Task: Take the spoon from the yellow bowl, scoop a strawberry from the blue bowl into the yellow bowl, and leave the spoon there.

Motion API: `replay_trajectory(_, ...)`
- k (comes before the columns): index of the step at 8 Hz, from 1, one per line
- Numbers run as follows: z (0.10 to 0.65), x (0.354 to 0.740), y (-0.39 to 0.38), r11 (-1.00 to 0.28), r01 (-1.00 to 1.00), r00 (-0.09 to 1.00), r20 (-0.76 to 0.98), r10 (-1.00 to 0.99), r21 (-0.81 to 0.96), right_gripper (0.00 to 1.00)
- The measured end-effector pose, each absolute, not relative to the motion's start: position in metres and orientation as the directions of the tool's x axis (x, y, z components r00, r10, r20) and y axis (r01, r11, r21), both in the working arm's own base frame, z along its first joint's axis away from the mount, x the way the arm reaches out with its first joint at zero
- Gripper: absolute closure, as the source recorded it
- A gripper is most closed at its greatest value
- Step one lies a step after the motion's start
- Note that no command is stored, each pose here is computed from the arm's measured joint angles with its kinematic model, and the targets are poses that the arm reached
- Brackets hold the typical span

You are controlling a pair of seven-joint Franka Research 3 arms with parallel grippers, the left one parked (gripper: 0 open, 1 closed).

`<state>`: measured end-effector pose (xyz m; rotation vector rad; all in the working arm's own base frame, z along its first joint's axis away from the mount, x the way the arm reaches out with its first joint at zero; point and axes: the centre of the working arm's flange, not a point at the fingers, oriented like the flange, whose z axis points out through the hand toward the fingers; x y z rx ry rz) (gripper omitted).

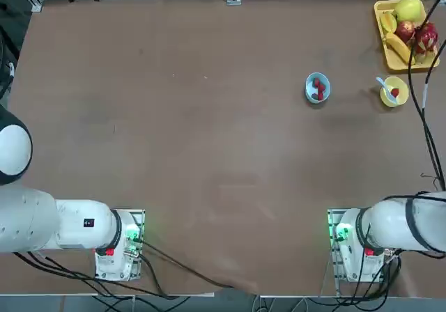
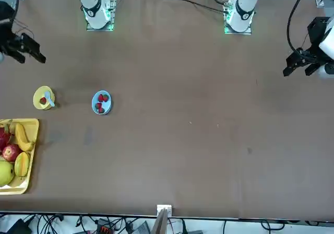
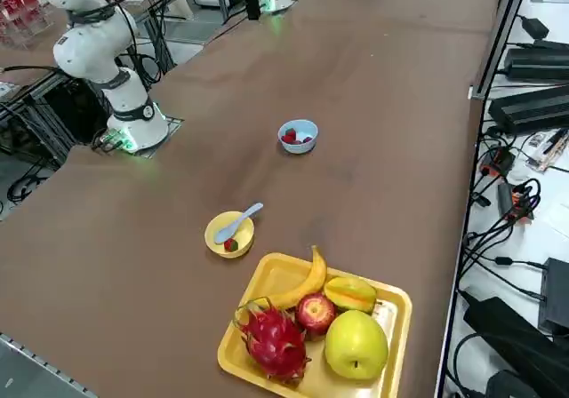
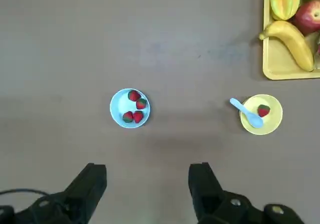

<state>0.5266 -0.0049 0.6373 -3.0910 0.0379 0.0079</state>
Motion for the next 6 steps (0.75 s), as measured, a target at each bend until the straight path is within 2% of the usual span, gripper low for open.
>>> replay_trajectory(6, 0.6318, 0.5288, -0.0025, -0.998, -0.022, 1.0, -0.009, -0.021, -0.051, 0.0)
